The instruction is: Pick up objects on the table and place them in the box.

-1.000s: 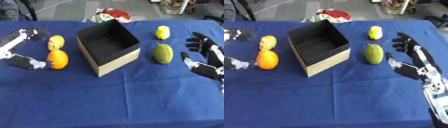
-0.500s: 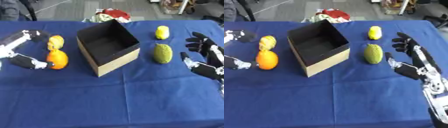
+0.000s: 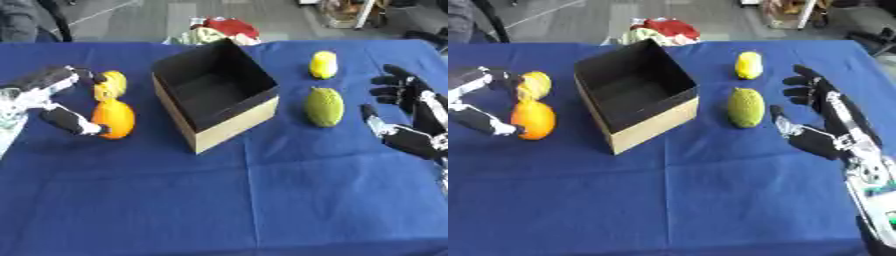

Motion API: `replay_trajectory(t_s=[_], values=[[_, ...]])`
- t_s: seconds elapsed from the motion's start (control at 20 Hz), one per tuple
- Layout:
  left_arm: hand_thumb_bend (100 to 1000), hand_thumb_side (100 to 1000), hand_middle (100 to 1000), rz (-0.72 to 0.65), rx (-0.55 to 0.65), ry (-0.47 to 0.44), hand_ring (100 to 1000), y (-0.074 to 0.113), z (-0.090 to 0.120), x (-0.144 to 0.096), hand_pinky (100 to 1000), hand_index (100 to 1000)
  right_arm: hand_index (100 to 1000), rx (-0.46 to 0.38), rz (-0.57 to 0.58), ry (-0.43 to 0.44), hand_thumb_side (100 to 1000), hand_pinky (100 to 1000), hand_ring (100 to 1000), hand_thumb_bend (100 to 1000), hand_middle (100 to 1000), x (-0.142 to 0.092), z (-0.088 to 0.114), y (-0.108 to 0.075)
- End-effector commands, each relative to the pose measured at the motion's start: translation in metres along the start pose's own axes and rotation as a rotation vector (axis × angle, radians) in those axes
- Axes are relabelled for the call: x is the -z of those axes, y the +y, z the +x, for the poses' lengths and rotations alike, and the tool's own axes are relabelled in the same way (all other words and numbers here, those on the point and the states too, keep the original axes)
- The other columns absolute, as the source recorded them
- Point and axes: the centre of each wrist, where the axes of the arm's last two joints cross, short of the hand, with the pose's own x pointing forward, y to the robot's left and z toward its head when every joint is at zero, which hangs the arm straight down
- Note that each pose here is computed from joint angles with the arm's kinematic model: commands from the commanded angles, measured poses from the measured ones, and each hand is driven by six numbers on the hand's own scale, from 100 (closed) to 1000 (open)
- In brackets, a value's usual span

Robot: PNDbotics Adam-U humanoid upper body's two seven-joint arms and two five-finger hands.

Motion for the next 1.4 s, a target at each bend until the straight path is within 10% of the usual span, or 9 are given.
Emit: replay_trajectory(t_s=[0.05,0.35,0.6,0.65,0.7,1.0,1.4], values=[[613,219,752,-0.014,0.013,-0.014,742,0.003,-0.003,0.007,778,869,960,-0.004,-0.003,-0.012,116,821,800,287,797,0.002,0.003,-0.005],[387,100,556,0.053,-0.014,-0.008,553,-0.001,-0.006,0.008,654,722,961,0.001,-0.005,-0.008,117,821,800,282,797,0.001,0.002,-0.004],[343,100,454,0.247,-0.023,-0.037,457,0.034,0.007,-0.006,572,623,961,0.001,-0.009,-0.005,118,821,800,279,797,0.000,0.001,-0.005],[100,430,454,0.294,-0.028,-0.055,458,0.045,0.013,-0.010,576,625,961,0.001,-0.009,-0.005,118,821,800,281,797,0.000,0.001,-0.005],[354,100,457,0.347,-0.027,-0.080,461,0.060,0.021,-0.013,583,627,960,0.001,-0.009,-0.004,119,821,800,276,797,0.000,0.001,-0.005],[384,100,491,0.414,0.001,-0.202,497,0.105,0.068,0.010,632,664,962,0.016,0.013,-0.026,119,821,800,275,797,0.005,0.005,0.000],[457,124,561,0.277,-0.012,-0.311,566,0.077,0.091,0.069,693,723,962,0.030,0.033,-0.055,125,821,799,221,796,0.012,0.011,0.004]])
